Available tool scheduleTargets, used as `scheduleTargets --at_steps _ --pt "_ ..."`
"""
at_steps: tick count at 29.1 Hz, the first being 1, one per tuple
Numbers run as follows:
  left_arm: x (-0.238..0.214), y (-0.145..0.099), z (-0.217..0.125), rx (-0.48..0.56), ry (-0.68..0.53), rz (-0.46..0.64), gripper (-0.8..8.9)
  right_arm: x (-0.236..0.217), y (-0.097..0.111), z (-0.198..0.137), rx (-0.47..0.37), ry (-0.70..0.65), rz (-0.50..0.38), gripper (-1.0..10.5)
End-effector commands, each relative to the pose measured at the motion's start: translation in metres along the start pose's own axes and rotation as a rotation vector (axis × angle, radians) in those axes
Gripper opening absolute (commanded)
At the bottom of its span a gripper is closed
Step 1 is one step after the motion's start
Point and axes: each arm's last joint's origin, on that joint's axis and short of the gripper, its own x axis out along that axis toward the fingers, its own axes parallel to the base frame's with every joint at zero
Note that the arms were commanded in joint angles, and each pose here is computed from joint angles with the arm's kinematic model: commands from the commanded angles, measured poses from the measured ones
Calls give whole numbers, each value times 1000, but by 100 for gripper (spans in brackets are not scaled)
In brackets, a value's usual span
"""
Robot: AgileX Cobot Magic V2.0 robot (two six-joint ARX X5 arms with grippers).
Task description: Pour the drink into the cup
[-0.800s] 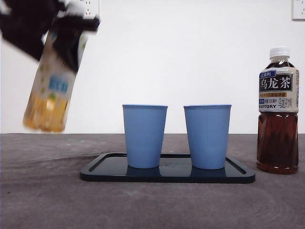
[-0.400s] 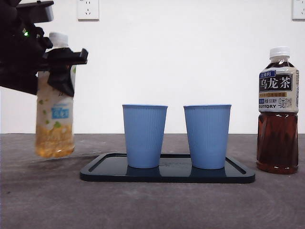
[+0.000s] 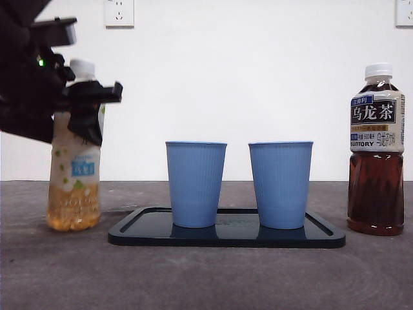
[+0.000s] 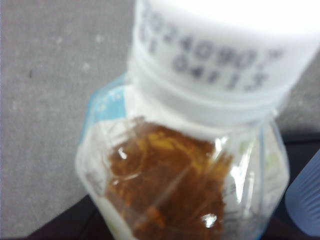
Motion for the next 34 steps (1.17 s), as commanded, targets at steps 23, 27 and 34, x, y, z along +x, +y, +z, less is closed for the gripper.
scheduleTargets --at_steps 23,27,34 --pt "-31 6 17 -39 -49 -12 474 -2 0 0 3 30 -6 490" --pt "-59 14 19 -32 -35 -14 471 -2 0 -1 3 31 -5 490" --pt "-117 28 23 -37 -44 -189 468 -2 0 -5 12 78 -11 490"
